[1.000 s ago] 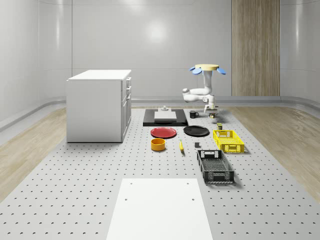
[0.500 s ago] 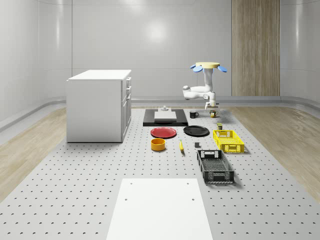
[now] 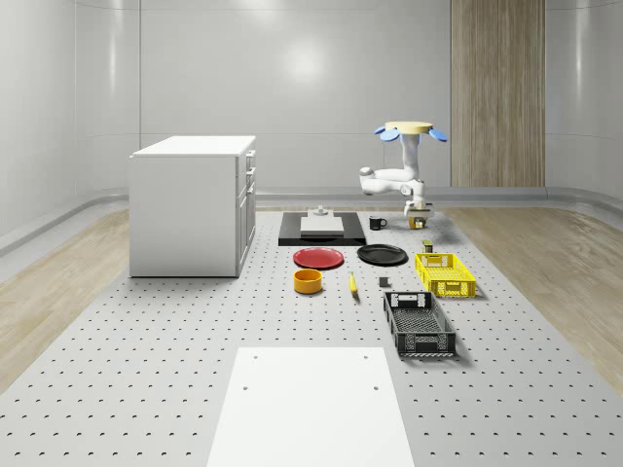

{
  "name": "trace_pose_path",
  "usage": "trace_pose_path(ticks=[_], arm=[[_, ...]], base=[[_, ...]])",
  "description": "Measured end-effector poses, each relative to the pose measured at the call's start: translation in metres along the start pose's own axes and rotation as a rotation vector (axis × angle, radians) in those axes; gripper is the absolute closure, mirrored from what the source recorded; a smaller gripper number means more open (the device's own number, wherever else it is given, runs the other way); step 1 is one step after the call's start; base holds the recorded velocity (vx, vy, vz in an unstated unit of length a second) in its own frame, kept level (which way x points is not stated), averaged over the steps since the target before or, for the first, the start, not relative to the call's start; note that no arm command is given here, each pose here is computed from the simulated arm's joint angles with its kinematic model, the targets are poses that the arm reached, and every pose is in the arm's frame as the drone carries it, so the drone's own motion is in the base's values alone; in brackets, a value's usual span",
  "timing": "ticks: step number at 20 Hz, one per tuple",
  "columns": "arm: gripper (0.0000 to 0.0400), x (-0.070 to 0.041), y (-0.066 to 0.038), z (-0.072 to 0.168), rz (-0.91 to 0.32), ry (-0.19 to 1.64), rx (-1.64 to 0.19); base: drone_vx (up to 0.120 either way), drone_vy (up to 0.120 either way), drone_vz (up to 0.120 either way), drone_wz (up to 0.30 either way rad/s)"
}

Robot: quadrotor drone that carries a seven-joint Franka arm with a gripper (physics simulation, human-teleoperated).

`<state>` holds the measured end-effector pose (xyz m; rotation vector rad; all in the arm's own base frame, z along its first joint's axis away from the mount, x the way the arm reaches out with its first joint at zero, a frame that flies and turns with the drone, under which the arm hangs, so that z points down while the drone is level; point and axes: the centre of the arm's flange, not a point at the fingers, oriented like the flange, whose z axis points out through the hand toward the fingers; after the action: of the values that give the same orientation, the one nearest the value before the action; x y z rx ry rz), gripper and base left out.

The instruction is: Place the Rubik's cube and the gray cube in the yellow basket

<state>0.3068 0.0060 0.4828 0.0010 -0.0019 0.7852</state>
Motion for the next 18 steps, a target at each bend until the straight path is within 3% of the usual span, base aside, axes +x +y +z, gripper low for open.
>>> trace_pose_path(ticks=[18], arm=[[0.0075,0.0,0.0,-0.0001,0.0,0.0,0.0]], base=[[0.12,0.0,0.0,0.0]])
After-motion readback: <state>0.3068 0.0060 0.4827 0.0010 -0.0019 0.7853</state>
